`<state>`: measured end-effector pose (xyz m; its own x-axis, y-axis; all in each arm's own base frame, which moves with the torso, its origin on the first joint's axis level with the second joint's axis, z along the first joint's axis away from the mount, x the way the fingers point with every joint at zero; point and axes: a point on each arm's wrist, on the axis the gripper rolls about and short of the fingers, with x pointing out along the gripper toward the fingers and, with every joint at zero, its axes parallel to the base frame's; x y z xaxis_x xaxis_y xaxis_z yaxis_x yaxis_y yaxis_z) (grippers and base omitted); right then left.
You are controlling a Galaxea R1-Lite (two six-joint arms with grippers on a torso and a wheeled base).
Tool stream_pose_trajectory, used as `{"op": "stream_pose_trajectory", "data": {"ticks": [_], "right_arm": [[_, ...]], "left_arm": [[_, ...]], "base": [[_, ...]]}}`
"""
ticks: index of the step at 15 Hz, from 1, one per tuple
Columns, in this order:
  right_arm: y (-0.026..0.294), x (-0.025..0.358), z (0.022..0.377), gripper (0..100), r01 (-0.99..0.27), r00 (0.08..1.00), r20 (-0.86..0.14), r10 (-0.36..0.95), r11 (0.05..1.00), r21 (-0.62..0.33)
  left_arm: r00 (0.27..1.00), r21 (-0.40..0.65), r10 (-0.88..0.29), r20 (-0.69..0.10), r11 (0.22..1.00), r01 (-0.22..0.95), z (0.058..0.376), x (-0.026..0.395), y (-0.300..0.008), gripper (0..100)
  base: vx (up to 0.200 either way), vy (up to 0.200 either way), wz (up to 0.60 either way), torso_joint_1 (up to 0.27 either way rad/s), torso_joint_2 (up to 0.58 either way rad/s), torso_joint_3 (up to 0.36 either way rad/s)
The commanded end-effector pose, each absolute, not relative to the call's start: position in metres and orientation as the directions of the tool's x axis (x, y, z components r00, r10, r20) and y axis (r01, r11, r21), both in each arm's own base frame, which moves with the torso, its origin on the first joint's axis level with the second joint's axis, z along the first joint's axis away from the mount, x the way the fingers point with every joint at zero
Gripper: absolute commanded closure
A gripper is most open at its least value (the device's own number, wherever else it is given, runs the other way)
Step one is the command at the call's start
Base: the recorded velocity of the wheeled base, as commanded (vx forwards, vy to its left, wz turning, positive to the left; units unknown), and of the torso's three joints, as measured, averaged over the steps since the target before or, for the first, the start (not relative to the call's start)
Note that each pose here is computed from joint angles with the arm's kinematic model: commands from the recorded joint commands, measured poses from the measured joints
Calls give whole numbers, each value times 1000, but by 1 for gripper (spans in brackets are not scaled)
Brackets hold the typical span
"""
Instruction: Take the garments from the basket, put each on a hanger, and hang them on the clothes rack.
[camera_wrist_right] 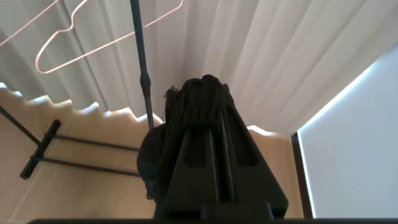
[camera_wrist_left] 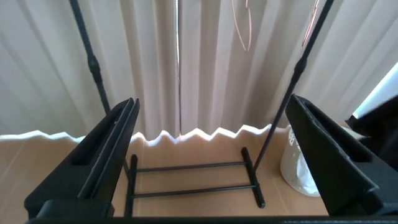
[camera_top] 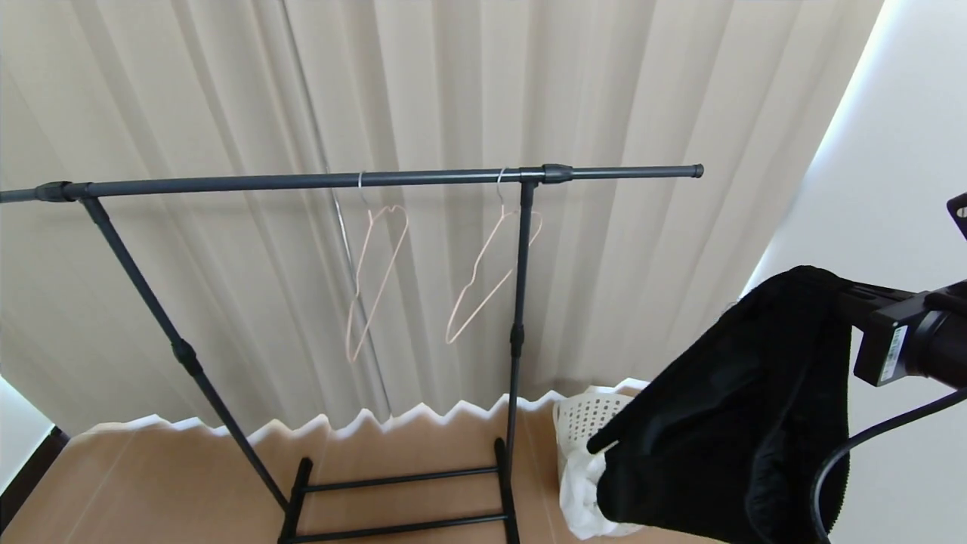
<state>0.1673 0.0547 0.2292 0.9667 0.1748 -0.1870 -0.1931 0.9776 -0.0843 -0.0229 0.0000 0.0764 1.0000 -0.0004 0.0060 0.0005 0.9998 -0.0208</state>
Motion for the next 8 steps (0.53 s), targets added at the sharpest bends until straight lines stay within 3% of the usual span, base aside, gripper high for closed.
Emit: {"op": "stream_pose_trajectory", "data": {"ticks": [1, 8], "right_arm": [[55, 167, 229, 100, -194, 966, -188, 176, 977, -85], [56, 167, 228, 100, -199, 965, -190, 180, 976, -85]], "left_arm": [[1000, -23, -2, 6, 1000, 2, 76, -23, 0, 0], [1000, -21, -2, 6, 1000, 2, 76, -23, 0, 0]], "base": [[0, 200, 0, 2, 2, 7], [0, 200, 0, 7, 2, 2]]}}
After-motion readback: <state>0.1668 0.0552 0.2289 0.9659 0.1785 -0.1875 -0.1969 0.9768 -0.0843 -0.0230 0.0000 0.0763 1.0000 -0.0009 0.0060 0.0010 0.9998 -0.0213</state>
